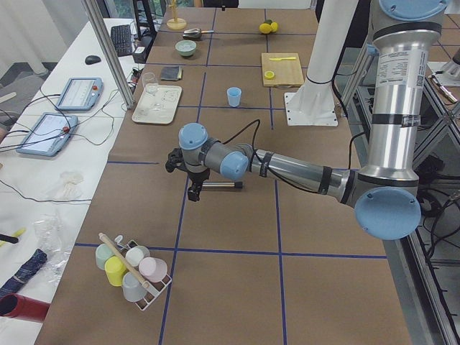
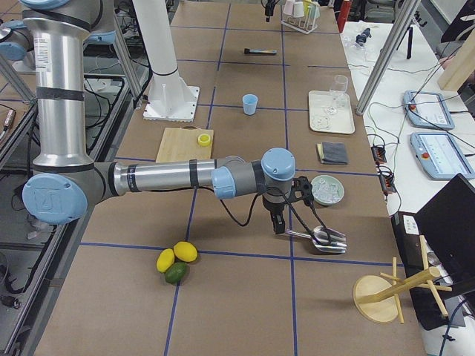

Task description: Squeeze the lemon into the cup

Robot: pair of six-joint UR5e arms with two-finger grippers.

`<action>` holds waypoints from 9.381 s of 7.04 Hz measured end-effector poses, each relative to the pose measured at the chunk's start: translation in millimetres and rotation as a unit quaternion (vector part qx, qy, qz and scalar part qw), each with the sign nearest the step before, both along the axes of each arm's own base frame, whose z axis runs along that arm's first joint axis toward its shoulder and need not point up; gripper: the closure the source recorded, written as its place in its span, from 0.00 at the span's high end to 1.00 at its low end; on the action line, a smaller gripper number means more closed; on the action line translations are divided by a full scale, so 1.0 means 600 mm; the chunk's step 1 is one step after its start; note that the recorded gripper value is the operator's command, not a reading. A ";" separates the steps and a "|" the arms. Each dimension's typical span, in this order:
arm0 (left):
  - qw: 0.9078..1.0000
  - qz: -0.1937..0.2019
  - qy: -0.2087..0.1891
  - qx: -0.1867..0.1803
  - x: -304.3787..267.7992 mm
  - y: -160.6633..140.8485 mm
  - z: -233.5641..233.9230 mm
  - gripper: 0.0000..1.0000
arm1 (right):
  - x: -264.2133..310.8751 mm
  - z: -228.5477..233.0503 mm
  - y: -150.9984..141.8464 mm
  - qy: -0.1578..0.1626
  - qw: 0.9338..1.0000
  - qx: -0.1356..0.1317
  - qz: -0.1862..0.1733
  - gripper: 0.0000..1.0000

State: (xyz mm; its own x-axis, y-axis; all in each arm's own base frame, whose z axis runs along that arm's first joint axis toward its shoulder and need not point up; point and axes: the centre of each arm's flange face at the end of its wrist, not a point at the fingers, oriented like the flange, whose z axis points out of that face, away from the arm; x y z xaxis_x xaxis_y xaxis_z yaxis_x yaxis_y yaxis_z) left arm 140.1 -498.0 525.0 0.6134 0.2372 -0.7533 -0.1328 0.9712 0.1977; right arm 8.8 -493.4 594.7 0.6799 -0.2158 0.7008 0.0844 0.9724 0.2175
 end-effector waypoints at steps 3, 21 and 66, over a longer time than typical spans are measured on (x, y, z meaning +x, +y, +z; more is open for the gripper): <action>1.000 0.001 0.000 -0.028 0.074 0.011 0.001 1.00 | -0.013 0.000 0.005 -0.015 1.000 -0.001 -0.005 1.00; 1.000 -0.014 0.012 -0.001 0.081 -0.014 -0.060 1.00 | -0.741 -0.364 0.498 -0.016 0.993 -0.081 0.082 1.00; 0.999 -0.039 0.018 -0.019 0.076 -0.006 -0.080 1.00 | -0.899 -0.699 0.205 -0.106 0.969 -0.087 0.206 1.00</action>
State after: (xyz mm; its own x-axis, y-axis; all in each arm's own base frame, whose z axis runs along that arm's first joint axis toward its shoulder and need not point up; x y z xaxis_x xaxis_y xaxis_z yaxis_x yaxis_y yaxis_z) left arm 185.7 -501.6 476.9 0.6014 0.1603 -0.7827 -0.0501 0.9853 0.1634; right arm -530.8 -370.3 175.4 0.5198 0.1771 0.8357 -0.3472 0.9376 0.0173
